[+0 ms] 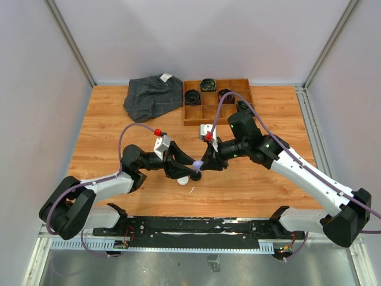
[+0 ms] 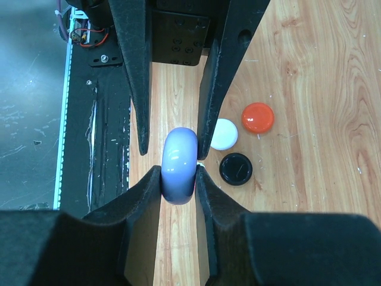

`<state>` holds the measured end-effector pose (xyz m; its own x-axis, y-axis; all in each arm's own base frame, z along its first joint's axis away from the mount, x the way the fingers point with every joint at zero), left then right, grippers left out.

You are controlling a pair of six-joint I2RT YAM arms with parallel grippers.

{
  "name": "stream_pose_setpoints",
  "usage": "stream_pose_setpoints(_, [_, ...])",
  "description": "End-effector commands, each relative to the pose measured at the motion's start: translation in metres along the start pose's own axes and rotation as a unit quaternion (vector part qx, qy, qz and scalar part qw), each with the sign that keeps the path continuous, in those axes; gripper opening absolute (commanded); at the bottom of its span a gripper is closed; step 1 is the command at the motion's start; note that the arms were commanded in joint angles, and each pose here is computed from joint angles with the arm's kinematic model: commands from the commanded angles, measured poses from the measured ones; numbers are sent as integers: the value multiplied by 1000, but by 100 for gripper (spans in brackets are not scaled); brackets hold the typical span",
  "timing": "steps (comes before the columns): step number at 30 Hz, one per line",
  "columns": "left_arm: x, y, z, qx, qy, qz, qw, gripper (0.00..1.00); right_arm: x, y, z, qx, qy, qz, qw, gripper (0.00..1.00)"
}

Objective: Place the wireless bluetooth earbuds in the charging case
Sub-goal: Open the charging case.

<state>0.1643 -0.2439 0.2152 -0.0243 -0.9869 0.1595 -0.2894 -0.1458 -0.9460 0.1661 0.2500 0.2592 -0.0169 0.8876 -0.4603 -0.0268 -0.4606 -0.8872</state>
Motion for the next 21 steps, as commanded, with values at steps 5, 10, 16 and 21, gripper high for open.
stream_pose_setpoints(5, [0, -6, -5, 5, 15, -5, 1000, 39, -4, -17, 2, -29, -7, -24, 999, 9])
stream_pose_setpoints(10, [-1, -4, -4, 3, 11, -1, 1000, 36, -3, -18, 2, -30, -7, -26, 999, 9])
stream_pose_setpoints(16, [0, -4, -5, 1, 15, 1, 1000, 36, -3, -18, 2, -32, -8, -29, 999, 8])
stream_pose_setpoints(21, [3, -4, -6, -1, 18, 1, 1000, 39, -1, -19, 2, -34, -9, -31, 999, 8])
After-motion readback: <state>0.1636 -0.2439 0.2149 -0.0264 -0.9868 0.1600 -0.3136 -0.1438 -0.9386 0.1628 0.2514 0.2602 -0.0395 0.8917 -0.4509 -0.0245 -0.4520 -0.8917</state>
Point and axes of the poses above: each gripper's point midway between its finger pads, its own x axis out along the fingers, its own z axis along the line the jaws close on, y = z × x, the point moved 5 cm from there along -x, back along the fingers, and after that the axes turned 4 degrees about -x, right-handed, at the moved point
